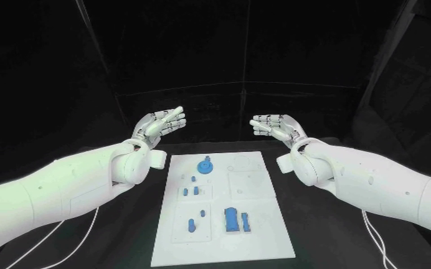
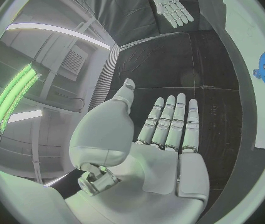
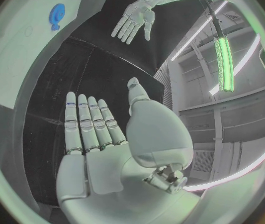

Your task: Assemble the parts on the task board

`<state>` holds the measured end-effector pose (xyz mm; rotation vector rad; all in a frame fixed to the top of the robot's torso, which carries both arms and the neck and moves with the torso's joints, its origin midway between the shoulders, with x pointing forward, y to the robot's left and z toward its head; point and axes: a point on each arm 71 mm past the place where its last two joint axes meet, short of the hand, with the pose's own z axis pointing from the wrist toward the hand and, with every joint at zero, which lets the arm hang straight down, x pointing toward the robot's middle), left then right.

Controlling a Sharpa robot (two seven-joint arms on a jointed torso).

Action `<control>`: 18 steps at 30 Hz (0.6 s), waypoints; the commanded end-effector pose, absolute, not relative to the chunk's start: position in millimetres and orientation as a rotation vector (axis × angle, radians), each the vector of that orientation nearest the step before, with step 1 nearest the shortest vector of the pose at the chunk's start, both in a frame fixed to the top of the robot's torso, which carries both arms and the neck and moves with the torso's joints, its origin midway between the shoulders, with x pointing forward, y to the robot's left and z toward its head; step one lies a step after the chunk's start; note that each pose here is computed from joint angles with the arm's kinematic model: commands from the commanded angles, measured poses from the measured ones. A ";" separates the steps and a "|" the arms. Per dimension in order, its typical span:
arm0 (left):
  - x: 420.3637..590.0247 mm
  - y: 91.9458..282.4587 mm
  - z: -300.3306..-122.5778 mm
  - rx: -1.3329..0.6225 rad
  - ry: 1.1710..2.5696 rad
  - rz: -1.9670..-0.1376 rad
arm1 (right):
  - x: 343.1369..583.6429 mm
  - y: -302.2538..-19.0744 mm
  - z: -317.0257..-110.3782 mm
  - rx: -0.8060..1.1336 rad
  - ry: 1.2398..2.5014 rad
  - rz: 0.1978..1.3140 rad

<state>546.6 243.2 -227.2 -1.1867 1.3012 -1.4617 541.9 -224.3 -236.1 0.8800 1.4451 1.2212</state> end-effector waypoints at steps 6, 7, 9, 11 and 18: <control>523.0 225.7 -232.8 -1.196 1.285 -1.376 | 515.3 -209.7 -231.8 1.005 1.331 1.246; 518.6 222.7 -233.3 -1.198 1.282 -1.365 | 510.2 -207.7 -231.3 1.026 1.316 1.248; 509.2 216.7 -233.6 -1.202 1.274 -1.340 | 499.6 -203.8 -230.1 1.069 1.289 1.249; 499.7 211.0 -233.1 -1.205 1.265 -1.316 | 490.1 -200.7 -228.8 1.106 1.267 1.247; 471.8 196.7 -227.5 -1.209 1.232 -1.251 | 465.8 -193.5 -224.9 1.195 1.224 1.233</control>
